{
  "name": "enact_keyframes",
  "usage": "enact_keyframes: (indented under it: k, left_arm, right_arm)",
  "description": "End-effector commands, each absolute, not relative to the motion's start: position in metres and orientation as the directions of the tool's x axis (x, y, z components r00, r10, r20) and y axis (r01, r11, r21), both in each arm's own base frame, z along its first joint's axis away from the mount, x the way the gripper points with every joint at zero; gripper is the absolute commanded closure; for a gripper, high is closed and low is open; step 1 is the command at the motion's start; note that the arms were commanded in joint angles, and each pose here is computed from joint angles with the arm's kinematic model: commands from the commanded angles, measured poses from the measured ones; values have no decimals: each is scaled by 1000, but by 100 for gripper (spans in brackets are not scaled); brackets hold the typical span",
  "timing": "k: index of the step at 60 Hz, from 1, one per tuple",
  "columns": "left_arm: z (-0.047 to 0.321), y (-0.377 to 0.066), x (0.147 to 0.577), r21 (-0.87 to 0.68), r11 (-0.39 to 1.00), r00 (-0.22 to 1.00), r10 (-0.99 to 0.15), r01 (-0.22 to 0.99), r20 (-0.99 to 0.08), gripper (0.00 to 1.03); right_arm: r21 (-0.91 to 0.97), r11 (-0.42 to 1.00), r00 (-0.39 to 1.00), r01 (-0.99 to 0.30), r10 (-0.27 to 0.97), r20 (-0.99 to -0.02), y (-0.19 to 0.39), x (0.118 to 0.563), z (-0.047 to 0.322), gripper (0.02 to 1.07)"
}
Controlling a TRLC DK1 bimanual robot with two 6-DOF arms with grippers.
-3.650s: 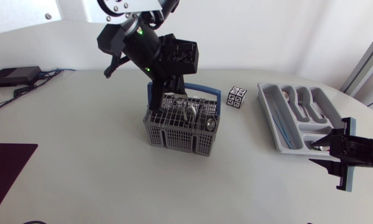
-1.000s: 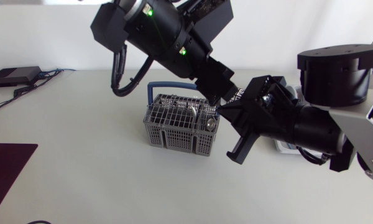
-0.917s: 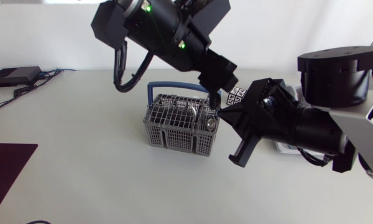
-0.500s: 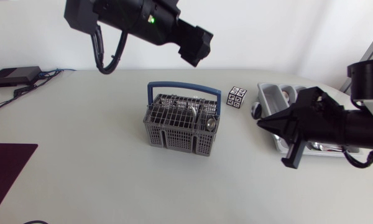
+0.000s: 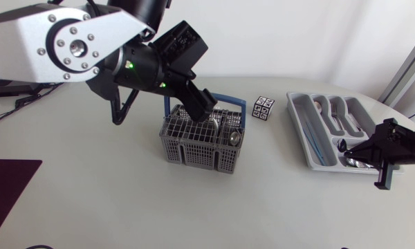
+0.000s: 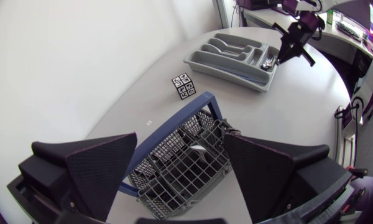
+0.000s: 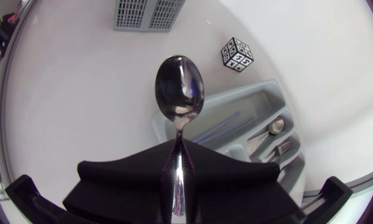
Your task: Transfer all utensils from the basket to the drawer tray.
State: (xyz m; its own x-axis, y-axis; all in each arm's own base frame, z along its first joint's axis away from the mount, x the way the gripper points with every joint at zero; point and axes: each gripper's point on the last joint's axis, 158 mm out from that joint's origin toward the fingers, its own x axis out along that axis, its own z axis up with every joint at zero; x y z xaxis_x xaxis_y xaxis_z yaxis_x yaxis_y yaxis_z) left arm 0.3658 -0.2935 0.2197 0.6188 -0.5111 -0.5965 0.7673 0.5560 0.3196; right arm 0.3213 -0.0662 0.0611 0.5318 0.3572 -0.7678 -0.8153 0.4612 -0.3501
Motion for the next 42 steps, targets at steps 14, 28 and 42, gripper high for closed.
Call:
enact_keyframes:
  k: [14,28,42]
  left_arm:
    - [179,-274,359,403,477,618,-490,781,-615,5]
    - [154,-257,363,447,450,630,-465,773,-623,5]
    - [138,-244,376,467,456,648,-439,758,-623,5]
  right_arm:
    - [-432,300,504,-851,231,-832,-129,344,23,101]
    - [-450,253,488,-856,109,-866,-163,357,-11,101]
    - [-479,203,491,-854,12,-871,-179,359,-31,84]
